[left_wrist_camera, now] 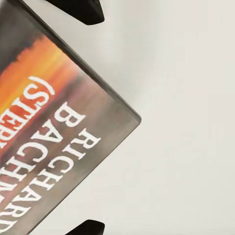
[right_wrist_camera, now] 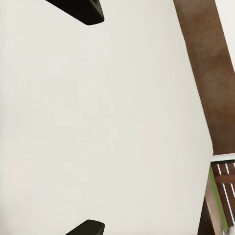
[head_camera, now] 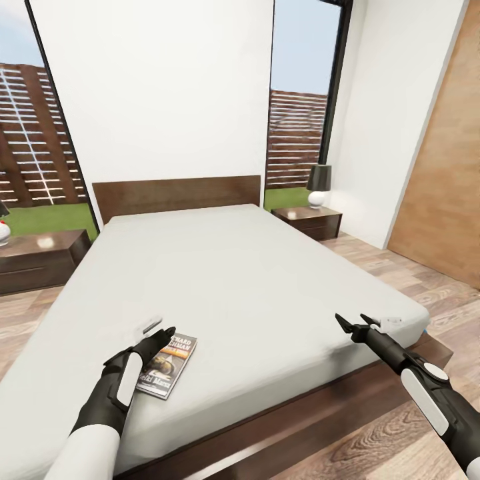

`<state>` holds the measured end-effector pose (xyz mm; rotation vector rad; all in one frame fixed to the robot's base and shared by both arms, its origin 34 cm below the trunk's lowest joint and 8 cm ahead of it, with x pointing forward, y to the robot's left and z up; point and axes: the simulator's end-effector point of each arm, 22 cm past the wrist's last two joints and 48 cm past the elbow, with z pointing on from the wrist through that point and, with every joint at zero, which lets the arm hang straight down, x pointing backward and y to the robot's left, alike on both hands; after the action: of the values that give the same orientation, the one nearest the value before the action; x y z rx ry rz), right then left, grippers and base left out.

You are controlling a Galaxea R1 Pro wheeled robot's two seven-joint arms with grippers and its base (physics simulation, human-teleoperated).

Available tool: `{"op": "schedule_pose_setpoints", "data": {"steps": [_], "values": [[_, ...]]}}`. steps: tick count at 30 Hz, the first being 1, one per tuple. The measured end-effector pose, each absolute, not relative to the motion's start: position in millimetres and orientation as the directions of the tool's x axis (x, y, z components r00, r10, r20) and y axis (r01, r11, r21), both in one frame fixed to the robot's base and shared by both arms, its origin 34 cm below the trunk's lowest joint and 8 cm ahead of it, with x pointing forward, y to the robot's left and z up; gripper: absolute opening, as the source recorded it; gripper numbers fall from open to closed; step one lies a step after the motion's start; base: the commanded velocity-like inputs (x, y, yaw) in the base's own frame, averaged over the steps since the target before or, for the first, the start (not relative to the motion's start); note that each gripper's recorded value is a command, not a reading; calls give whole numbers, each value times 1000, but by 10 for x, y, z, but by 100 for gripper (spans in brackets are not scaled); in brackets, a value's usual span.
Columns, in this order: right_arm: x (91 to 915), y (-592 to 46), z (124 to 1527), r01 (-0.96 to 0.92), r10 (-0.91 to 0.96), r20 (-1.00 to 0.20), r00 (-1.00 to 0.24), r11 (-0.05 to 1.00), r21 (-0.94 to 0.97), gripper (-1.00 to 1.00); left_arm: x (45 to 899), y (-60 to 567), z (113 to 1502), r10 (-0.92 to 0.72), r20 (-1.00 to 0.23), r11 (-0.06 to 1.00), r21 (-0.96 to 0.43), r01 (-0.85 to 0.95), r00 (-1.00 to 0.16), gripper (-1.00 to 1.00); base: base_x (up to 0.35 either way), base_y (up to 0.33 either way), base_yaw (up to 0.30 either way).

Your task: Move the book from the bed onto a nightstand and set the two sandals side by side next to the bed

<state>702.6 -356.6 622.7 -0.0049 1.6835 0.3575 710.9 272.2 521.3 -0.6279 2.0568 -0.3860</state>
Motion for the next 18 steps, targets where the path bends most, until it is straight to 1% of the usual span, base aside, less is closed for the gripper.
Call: {"op": "schedule_pose_setpoints", "data": {"steps": [3, 9, 18], "values": [[7026, -3567, 6228, -209, 202, -968, -150, 950, 231, 100, 7109, 2722, 5213, -571, -689, 821, -497, -282, -446, 100, 0, 0, -24], [7022, -3566, 6251, -210, 202, -968, -146, 950, 230, 100, 7111, 2722, 5238, -571, -691, 821, -498, -280, -443, 100, 0, 0, -137], [7022, -3565, 6259, -210, 202, -969, -145, 950, 230, 100, 7111, 2718, 5245, -571, -691, 820, -499, -279, -443, 100, 0, 0, -18]]}}
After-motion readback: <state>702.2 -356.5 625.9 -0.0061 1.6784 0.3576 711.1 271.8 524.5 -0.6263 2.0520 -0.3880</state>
